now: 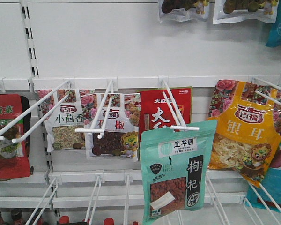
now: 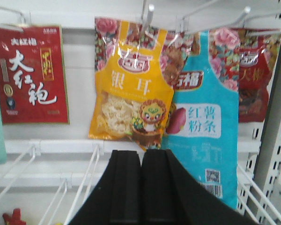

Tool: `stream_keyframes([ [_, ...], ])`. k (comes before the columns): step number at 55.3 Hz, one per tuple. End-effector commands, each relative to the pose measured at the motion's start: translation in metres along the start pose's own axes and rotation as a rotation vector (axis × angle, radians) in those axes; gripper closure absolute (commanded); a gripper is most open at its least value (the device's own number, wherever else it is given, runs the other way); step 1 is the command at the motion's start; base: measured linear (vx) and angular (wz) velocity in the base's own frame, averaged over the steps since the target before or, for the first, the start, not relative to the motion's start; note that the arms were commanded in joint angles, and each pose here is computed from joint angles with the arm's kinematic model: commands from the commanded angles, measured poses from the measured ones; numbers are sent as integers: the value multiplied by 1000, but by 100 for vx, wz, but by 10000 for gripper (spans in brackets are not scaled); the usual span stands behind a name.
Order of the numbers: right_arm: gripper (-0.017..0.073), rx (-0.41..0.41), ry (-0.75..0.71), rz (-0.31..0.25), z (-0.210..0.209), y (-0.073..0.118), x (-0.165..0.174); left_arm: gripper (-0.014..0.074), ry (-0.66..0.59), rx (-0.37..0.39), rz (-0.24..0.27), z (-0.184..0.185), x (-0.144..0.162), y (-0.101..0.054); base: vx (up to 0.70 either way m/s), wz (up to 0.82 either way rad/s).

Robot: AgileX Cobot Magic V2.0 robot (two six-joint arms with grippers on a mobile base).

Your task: Pick snacks and fruit into basket

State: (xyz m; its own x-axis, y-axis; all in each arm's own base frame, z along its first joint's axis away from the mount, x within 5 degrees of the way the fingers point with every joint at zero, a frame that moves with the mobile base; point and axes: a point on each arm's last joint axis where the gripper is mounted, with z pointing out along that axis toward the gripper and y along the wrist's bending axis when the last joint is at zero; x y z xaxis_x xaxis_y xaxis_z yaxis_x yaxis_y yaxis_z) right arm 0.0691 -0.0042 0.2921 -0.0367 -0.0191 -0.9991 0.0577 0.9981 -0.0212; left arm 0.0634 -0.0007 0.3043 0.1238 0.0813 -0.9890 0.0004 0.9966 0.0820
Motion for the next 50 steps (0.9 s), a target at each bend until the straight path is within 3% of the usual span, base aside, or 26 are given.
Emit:
stream_keyframes([
  [1, 560, 4, -33, -9, 10, 0, -13, 594, -14, -3, -5, 15, -9, 1, 0, 0],
  [12, 480, 2, 48, -8, 27, 0, -6, 550, 138, 9, -5, 38, 7, 0, 0, 0],
  [30, 146, 1, 75, -8, 33, 0, -4, 235, 206, 15, -7, 46, 16, -1, 0, 0],
  [36, 127, 1, 79, -7, 33, 0, -3, 182, 206, 15, -7, 46, 16, -1, 0, 0],
  [50, 143, 1, 79, -7, 33, 0, -3, 177, 212, 15, -7, 46, 16, -1, 0, 0],
])
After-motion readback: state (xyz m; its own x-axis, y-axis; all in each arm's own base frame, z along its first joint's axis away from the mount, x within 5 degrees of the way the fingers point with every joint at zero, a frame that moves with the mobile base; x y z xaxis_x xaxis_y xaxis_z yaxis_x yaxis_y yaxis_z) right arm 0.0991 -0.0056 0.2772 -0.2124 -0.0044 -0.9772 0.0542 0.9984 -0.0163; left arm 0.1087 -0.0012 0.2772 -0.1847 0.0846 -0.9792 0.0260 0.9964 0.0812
